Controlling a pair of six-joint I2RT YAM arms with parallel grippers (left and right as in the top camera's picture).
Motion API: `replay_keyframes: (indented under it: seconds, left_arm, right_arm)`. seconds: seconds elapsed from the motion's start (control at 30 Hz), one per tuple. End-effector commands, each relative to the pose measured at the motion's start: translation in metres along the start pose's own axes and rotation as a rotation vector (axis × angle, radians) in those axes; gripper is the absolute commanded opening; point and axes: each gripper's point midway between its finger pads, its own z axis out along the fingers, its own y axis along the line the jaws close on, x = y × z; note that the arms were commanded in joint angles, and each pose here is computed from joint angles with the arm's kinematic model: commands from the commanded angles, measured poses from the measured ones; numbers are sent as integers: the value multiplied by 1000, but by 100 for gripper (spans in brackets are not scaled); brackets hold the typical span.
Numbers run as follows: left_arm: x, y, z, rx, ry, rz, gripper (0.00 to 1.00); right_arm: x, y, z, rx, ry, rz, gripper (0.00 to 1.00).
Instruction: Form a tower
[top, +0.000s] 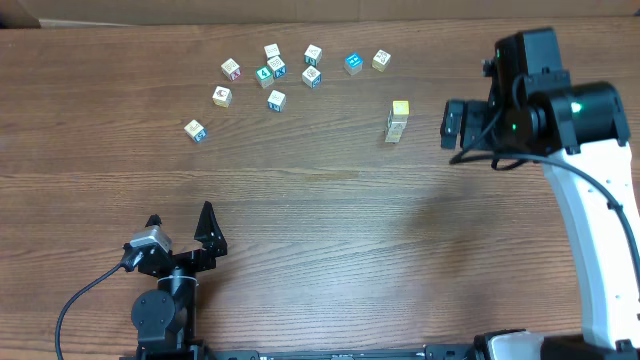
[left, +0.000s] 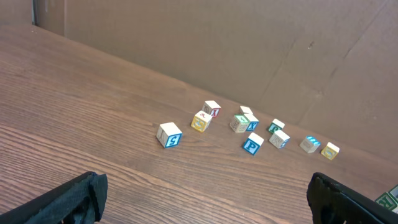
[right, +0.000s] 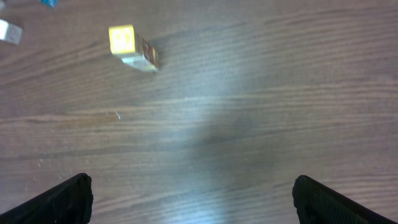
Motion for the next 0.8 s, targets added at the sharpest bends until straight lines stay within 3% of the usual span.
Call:
replay_keyframes:
  seconds: [0.0, 0.4, 0.77]
  left_arm:
    - [0, -2, 0, 10, -3, -6, 99]
    - [0, -2, 0, 10, -3, -6, 100]
    - [0, -2, 0, 10, -3, -6, 99]
  right_arm:
    - [9, -2, -15, -10, -42, 1, 100]
    - [91, -21, 25, 39, 146, -11, 100]
    - [135, -32, 41, 61, 233, -16, 100]
